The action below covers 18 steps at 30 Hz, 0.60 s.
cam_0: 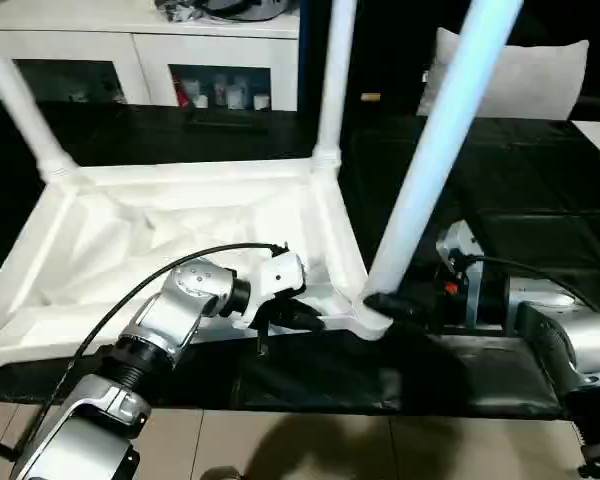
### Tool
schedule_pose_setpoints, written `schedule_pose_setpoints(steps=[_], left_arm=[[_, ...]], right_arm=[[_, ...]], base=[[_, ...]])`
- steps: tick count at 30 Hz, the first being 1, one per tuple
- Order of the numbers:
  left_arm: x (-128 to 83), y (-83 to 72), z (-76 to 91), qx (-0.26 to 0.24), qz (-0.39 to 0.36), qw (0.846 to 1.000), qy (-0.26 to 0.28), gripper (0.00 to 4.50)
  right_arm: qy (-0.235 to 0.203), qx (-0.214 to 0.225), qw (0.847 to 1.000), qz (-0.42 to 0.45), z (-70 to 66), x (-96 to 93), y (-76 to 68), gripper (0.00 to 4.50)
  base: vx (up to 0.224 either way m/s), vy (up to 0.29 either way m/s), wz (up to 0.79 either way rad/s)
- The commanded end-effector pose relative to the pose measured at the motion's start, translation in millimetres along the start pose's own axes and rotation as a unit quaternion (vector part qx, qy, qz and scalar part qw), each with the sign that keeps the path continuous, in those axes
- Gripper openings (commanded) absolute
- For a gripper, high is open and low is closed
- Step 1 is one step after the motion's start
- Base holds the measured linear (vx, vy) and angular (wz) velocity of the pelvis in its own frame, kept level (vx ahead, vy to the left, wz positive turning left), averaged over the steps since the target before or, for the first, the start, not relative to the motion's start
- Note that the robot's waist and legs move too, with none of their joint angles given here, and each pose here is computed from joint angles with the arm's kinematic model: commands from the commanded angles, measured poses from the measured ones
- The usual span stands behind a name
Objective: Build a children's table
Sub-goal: Rotate leg to tighten
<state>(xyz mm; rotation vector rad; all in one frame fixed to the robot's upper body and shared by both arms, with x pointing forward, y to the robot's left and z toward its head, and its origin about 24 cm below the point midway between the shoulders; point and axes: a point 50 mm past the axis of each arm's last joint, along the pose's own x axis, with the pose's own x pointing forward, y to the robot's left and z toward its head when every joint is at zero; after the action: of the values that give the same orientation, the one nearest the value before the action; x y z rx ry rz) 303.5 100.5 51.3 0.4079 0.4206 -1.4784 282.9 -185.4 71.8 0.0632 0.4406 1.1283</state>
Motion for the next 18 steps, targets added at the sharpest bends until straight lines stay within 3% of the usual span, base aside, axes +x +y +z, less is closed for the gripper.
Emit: schedule_pose_setpoints(steps=[1, 18], left_arm=[[6.0, -4.6, 8.5, 0.025, -0.029, 0.999, -0.008, 0.0], [7.8, -5.1, 6.9, 0.022, -0.026, 0.999, -0.006, 0.0]], right_arm=[[0.001, -0.004, 1.0, 0.016, 2.3, -0.4, 4.2, 3.78], [0.001, 0.01, 1.0, 0.006, -1.9, 9.0, 3.8, 2.34]], base=[[0.0, 0.0, 0.0], [0.0, 0.0, 0.0]])
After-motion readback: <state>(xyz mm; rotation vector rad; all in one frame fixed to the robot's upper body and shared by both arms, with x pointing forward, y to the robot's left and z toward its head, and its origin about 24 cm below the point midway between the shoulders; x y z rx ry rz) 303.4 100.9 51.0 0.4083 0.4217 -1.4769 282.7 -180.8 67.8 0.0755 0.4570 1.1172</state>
